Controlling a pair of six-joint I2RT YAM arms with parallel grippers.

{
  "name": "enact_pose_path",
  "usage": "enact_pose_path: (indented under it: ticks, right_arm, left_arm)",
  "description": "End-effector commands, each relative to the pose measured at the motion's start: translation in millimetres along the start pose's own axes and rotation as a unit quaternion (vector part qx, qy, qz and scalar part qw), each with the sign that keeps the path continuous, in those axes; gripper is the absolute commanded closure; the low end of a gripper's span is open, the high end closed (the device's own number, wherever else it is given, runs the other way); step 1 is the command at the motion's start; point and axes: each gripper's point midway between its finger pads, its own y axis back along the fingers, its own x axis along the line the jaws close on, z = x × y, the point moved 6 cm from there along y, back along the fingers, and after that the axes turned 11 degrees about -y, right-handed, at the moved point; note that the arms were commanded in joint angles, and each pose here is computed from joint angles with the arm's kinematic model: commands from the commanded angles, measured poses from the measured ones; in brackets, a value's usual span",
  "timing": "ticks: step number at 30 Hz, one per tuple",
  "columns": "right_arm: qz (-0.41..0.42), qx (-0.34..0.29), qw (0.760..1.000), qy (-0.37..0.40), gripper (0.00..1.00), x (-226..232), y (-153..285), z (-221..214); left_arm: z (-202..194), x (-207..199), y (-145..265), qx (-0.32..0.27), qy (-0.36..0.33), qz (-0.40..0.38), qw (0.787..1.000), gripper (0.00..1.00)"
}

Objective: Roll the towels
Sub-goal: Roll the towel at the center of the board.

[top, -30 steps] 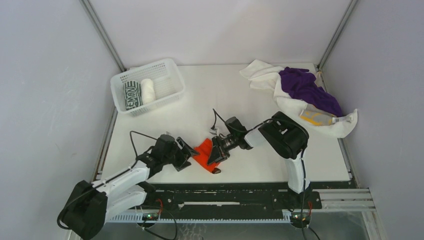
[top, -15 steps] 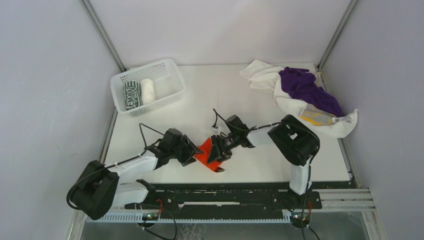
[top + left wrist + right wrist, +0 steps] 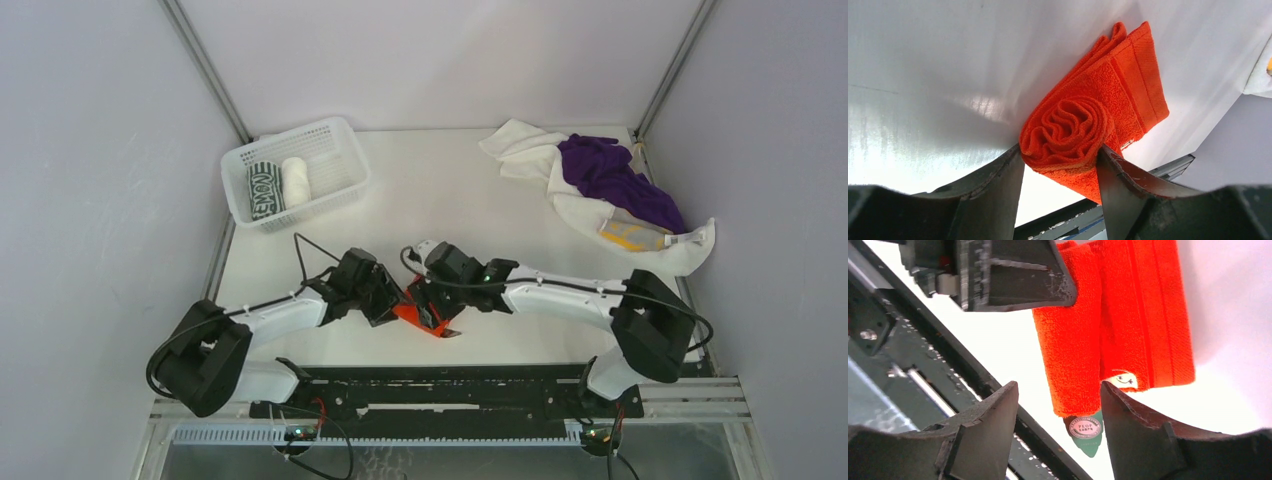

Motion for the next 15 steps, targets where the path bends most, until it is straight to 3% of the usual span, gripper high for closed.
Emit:
enact_pose_path:
  ticks: [1,7,15]
  right_arm:
    - [-0.118,-0.094,0.98,0.132,0.39,1.3,23.4,12.7]
    - [-0.142,-0.124,0.947,0.259,0.39,30.5,15.5,-1.3]
    - [-0.195,-0.109,0.918,0.326,0.4,30.1,-11.9,-16.8]
  left_arm:
    - [-14.3,29.8,-5.4,0.031,-0.026,0.08,0.996,0.4]
    - [-13.8,28.1,-6.8,0.037,-0.032,0.084,0.995,0.39]
    - [-14.6,27.3,-9.4,0.047,-0.037,0.087,0.994,0.37]
